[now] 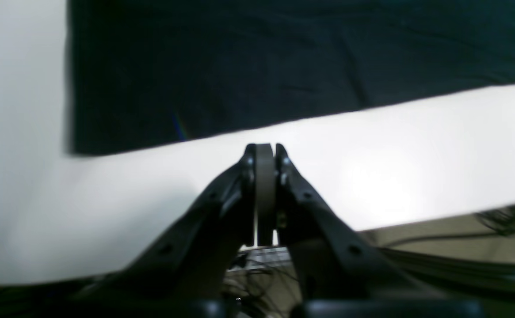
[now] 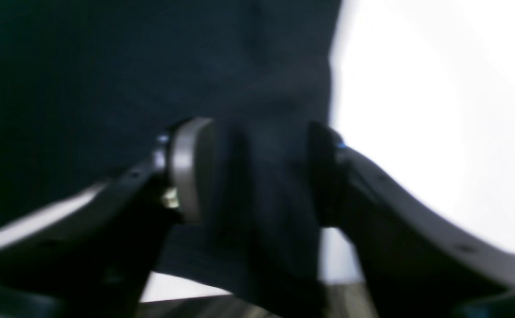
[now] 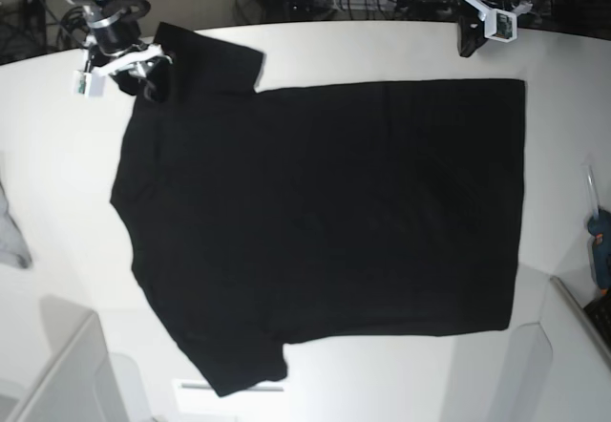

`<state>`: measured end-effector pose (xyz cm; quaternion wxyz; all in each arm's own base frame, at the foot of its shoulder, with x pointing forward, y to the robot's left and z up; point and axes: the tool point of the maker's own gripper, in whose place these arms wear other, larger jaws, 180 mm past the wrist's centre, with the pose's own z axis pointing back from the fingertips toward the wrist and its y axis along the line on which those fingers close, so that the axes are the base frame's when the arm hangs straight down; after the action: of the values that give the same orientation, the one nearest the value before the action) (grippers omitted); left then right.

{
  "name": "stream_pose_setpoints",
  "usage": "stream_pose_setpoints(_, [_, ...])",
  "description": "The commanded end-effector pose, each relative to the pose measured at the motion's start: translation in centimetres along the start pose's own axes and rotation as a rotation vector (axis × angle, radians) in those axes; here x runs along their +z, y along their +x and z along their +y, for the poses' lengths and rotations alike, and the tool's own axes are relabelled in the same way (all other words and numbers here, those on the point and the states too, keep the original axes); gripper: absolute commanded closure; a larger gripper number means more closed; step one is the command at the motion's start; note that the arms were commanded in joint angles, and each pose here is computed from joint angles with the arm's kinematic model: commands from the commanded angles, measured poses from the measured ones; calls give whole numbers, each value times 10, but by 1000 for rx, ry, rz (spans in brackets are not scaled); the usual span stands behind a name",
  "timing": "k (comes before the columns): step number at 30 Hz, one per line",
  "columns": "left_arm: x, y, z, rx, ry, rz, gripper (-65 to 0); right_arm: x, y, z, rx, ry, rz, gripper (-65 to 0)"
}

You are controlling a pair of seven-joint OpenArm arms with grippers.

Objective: Fold the T-shirt properly
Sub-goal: 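Move both grippers down to the shirt's shoulder corners and grasp them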

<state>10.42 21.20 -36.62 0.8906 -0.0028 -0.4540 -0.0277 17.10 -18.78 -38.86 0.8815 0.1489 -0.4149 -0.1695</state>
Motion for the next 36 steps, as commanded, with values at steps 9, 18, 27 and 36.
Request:
stream_pose_setpoints(9, [11, 24, 17, 145, -151, -87, -64, -10, 6, -5, -24, 23, 23, -369])
stream_pose_setpoints(18, [8, -7, 77, 175, 1, -38, -69, -18, -21, -19, -79, 6, 86, -369])
stream_pose_setpoints(27, [9, -11, 92, 178, 42, -34, -72, -5, -11, -42, -55, -51, 73, -369])
stream_pose_setpoints(36, [7, -7, 97, 275, 46, -39, -128, -7, -23, -34, -55, -30, 120, -369])
